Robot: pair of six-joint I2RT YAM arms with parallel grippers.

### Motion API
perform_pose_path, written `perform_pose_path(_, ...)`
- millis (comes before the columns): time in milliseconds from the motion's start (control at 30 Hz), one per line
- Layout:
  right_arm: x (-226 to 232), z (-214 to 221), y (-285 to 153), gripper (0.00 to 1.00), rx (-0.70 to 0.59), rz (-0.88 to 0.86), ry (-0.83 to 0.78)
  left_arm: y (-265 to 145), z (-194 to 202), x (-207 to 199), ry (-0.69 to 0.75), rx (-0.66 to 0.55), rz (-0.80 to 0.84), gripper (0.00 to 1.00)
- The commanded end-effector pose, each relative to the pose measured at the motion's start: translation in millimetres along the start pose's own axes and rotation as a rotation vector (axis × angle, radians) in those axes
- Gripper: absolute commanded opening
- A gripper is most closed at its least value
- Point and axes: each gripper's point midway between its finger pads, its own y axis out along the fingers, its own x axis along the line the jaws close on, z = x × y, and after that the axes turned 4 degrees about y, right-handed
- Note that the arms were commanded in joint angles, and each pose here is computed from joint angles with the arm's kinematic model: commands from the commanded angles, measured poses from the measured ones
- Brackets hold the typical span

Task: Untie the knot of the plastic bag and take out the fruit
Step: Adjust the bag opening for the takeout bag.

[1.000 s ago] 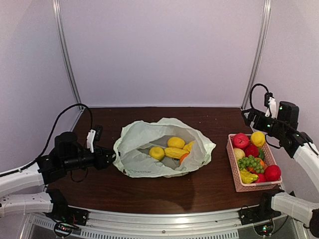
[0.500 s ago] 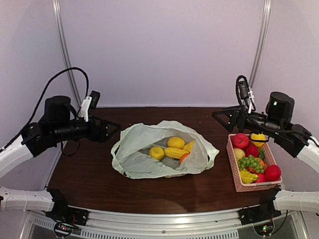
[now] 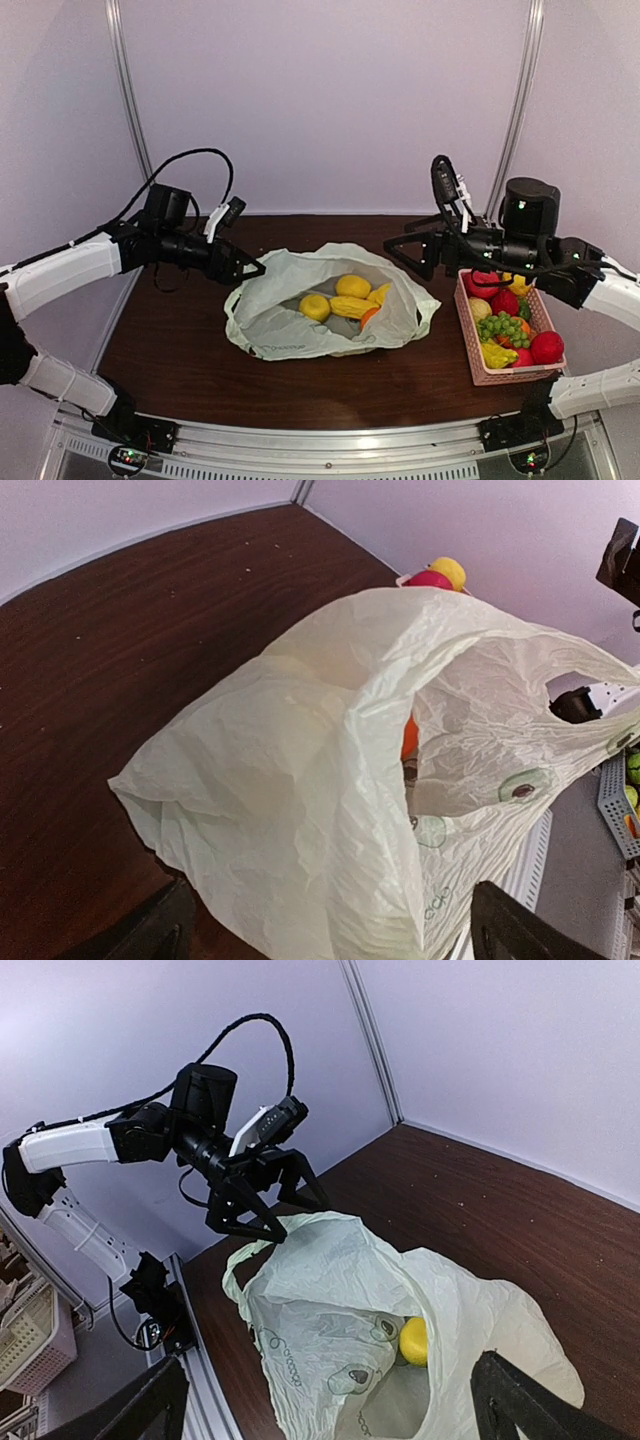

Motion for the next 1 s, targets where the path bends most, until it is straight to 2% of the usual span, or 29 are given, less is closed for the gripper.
perform_pose_path(0,5.5,-8.9,11.4,1.00,-0.002,0.057,-0.054,1.7,-16.2,-26.0,0.125,-0.071,0.164,0.96)
perform_pose_path(67,9.3,-5.7,20.1,0.99,0.021,0.084,-0.082,5.1,-12.5,-26.6,0.122,-0.067,0.184,0.88)
perform_pose_path(133,14.1,-2.8,29.3,0.98,0.032,0.126,-0.124,9.3,-8.1,-27.7,0.109,-0.054,0.213,0.74)
perform_pose_path(333,36.8,8.3,64.9,0.96,0.071,0.197,-0.230,16.1,-1.9,-30.6,0.067,-0.042,0.270,0.23)
perform_pose_path(467,31.6,22.7,94.4,0.85,0.088,0.278,-0.214,8.0,-7.9,-33.0,0.094,-0.079,0.245,0.00)
perform_pose_path(733,1.5,78.2,138.9,0.74,0.181,0.379,-0.185,-19.4,-23.0,-39.7,0.184,-0.197,0.153,0.00)
perform_pose_path(967,-39.3,138.8,153.0,0.72,0.244,0.508,-0.149,-29.3,-25.5,-43.4,0.207,-0.228,0.130,0.00)
